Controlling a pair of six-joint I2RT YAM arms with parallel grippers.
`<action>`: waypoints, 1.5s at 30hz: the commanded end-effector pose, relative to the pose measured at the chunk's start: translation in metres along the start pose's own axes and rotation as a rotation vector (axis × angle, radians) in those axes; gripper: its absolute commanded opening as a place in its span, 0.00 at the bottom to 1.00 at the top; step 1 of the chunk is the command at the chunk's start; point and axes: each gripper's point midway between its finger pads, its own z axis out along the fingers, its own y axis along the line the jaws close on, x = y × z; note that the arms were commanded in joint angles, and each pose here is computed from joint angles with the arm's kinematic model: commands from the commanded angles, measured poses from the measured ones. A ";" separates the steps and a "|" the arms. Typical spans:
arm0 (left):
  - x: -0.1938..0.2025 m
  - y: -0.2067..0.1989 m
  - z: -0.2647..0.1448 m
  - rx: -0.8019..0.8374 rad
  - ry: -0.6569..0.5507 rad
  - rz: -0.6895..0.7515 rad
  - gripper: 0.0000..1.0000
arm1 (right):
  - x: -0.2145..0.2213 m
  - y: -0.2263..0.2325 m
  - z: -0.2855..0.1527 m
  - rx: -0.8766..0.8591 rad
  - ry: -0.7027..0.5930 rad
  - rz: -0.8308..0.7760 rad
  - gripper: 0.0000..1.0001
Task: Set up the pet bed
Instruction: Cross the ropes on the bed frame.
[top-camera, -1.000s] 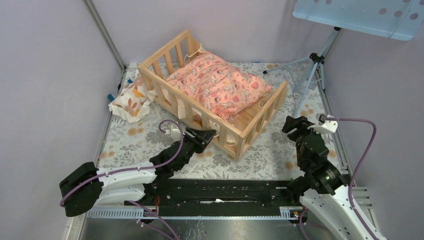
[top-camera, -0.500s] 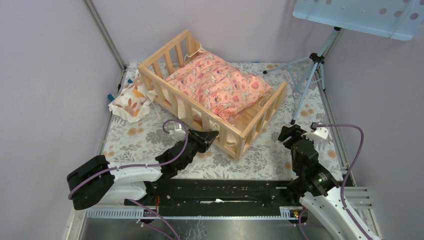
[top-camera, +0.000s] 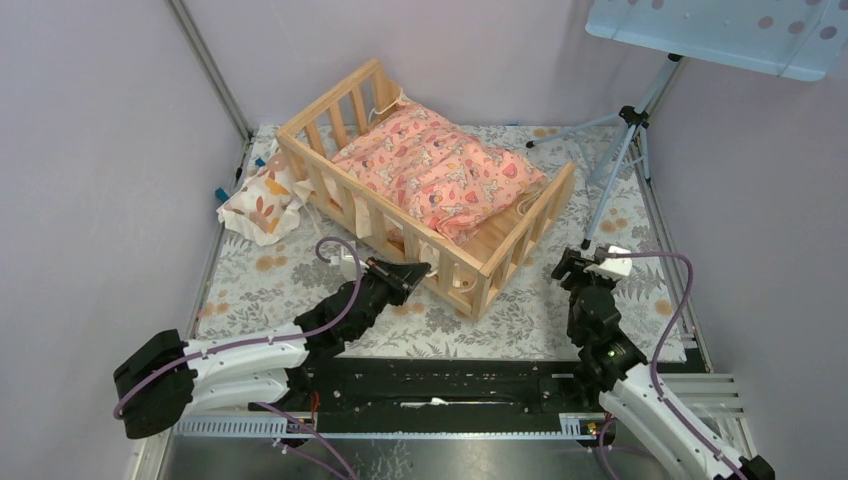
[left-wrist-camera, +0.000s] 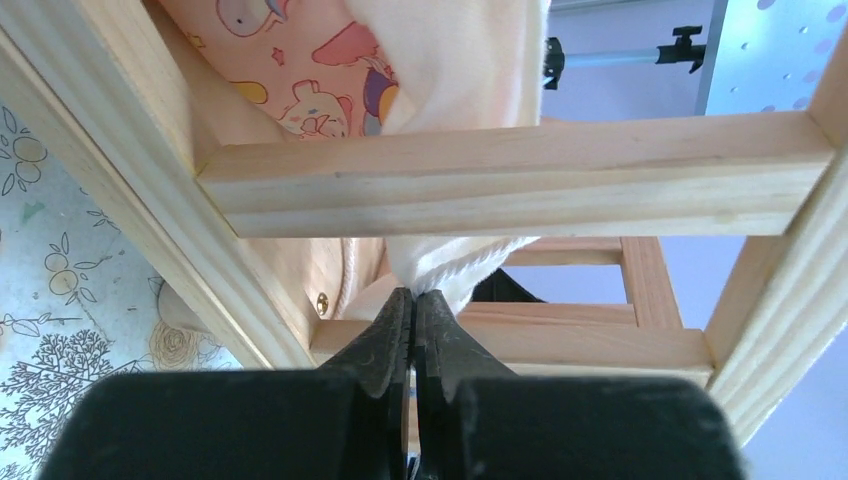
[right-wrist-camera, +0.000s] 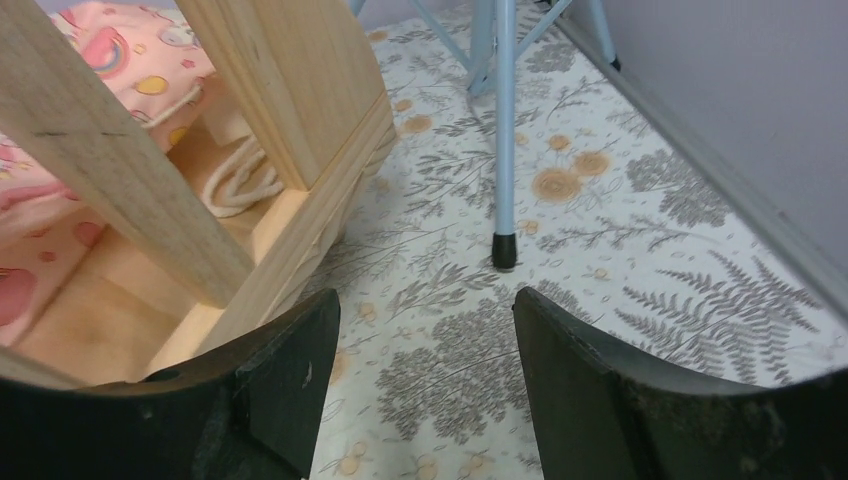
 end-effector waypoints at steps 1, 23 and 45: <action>0.005 -0.017 -0.006 0.013 0.045 0.087 0.00 | -0.036 -0.005 0.018 0.060 -0.154 -0.073 0.72; 0.028 0.021 -0.028 -0.087 0.232 0.286 0.00 | 0.037 -0.016 0.100 -0.034 -0.022 -0.115 0.73; 0.016 0.040 -0.044 -0.212 0.234 0.382 0.00 | 0.067 -0.018 0.127 0.005 0.077 -0.150 1.00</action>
